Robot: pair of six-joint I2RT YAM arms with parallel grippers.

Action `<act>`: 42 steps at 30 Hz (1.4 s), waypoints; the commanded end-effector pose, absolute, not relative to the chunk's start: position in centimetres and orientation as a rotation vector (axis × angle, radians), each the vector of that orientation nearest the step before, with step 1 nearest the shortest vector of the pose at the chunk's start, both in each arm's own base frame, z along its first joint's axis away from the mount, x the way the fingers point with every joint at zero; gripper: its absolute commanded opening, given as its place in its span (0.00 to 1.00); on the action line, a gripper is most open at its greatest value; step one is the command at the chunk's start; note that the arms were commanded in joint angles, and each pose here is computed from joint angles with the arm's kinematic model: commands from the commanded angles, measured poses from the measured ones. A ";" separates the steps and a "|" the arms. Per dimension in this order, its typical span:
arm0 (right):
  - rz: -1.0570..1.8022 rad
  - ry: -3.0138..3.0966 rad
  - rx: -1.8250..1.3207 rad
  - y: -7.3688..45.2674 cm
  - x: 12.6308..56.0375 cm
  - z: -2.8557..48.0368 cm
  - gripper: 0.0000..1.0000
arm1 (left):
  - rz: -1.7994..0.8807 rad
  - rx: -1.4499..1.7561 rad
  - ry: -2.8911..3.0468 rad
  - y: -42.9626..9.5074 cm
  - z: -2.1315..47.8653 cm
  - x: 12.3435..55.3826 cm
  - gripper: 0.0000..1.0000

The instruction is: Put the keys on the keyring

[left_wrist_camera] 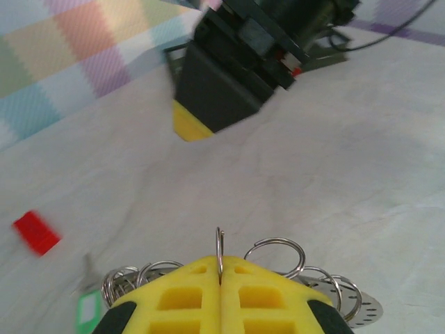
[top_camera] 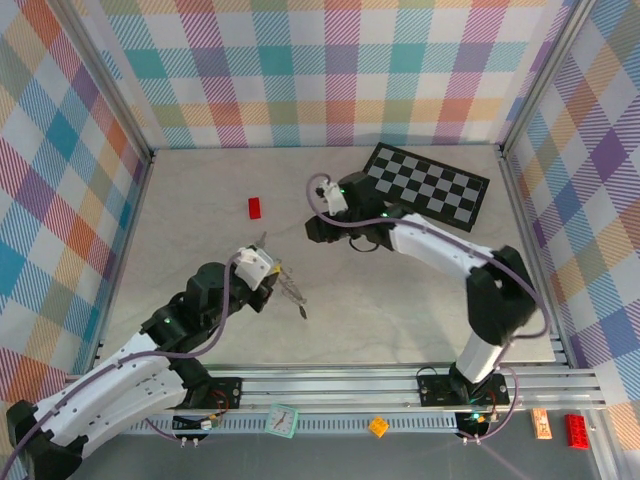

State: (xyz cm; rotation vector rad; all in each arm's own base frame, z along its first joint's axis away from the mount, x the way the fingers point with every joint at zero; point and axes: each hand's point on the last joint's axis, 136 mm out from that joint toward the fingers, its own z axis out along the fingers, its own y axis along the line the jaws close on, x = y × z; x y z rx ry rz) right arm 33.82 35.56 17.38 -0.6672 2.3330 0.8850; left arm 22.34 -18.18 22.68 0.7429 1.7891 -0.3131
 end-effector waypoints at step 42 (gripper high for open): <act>0.166 2.471 -1.067 47.0 35.9 1.2 0.42 | 0.145 0.117 1.766 -3.2 27.2 22.3 0.00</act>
